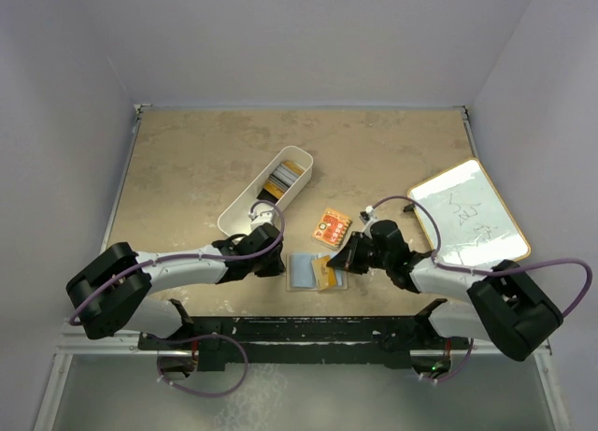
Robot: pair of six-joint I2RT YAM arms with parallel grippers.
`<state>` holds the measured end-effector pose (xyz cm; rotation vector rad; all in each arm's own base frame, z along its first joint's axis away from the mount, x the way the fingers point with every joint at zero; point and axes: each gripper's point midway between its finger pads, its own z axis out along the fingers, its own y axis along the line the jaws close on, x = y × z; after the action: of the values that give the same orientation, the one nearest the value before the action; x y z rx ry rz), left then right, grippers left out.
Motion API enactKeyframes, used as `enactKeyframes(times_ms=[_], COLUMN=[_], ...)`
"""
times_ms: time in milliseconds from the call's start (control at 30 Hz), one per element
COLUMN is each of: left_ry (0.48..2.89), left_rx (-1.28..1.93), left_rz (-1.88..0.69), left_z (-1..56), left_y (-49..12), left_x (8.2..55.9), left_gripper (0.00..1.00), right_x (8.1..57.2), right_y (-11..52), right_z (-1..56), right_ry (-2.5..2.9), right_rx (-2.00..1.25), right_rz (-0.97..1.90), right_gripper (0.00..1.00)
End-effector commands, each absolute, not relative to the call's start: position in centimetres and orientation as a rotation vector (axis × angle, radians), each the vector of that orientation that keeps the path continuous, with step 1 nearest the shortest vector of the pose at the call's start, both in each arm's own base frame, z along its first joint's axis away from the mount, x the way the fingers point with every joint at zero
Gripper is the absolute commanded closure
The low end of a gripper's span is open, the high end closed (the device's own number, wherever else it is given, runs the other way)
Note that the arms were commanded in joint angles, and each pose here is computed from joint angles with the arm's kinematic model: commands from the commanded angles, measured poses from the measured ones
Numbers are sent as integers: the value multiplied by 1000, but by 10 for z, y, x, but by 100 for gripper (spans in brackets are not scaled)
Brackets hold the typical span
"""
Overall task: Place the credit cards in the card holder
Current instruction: Insert the credit card into the card holder.
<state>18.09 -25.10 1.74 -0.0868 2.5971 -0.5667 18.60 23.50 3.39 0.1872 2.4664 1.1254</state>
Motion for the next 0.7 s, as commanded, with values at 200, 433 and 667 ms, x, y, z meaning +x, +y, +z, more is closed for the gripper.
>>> enactKeyframes(times_ms=[200,433,667], left_ry=[2613,2613,2616], left_rx=[-60,-51,-53], left_rz=[-558,-542,-521], left_z=[11,11,6], left_y=[-249,-247,-242], left_x=[174,175,174], left_gripper=[100,100,100], right_x=[190,194,192], right_y=[238,232,231], right_z=[33,35,31], right_ry=[2445,2449,2475], right_rx=[234,221,195], right_rz=[1161,1123,1116], right_gripper=[100,100,100])
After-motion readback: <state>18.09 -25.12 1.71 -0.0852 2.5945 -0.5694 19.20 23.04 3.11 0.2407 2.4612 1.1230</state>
